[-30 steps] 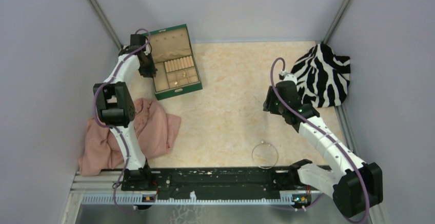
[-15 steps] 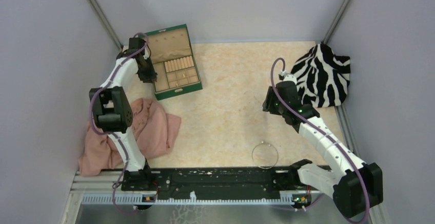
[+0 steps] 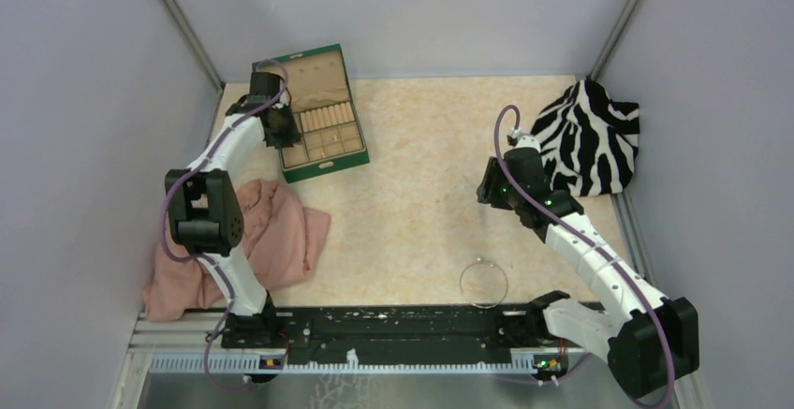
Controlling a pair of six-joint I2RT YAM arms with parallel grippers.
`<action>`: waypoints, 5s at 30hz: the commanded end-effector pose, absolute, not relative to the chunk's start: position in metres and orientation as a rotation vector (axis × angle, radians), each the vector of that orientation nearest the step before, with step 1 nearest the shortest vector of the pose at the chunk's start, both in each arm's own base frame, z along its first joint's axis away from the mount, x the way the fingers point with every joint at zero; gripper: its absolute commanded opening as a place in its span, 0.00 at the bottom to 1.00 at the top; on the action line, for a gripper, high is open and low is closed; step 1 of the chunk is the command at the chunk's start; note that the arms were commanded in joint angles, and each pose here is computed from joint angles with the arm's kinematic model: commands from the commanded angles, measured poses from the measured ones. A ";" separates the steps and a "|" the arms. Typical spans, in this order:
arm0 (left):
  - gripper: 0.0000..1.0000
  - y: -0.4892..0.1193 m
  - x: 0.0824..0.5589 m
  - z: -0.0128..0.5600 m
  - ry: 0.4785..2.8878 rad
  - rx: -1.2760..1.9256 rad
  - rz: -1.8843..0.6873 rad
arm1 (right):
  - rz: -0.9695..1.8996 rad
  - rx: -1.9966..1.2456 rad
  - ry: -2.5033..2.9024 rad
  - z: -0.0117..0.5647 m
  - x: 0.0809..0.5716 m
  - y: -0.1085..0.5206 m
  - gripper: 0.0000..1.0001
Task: Organize the mixed jewelry
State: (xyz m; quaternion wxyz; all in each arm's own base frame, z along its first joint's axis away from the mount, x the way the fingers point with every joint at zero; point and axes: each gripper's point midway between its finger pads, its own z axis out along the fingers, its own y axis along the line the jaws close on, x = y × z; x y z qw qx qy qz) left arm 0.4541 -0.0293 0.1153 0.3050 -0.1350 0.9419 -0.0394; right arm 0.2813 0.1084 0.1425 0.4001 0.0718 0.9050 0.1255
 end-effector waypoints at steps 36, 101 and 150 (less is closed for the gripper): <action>0.00 -0.051 0.505 0.103 2.476 -0.341 0.013 | 0.323 0.230 2.229 0.156 0.286 0.104 0.46; 0.72 0.016 0.443 0.105 2.390 -0.397 -0.011 | 0.376 0.194 2.238 0.151 0.293 0.116 0.46; 0.00 -0.178 0.382 0.074 2.521 -0.297 -0.587 | 0.234 0.442 2.728 0.058 0.175 0.110 0.42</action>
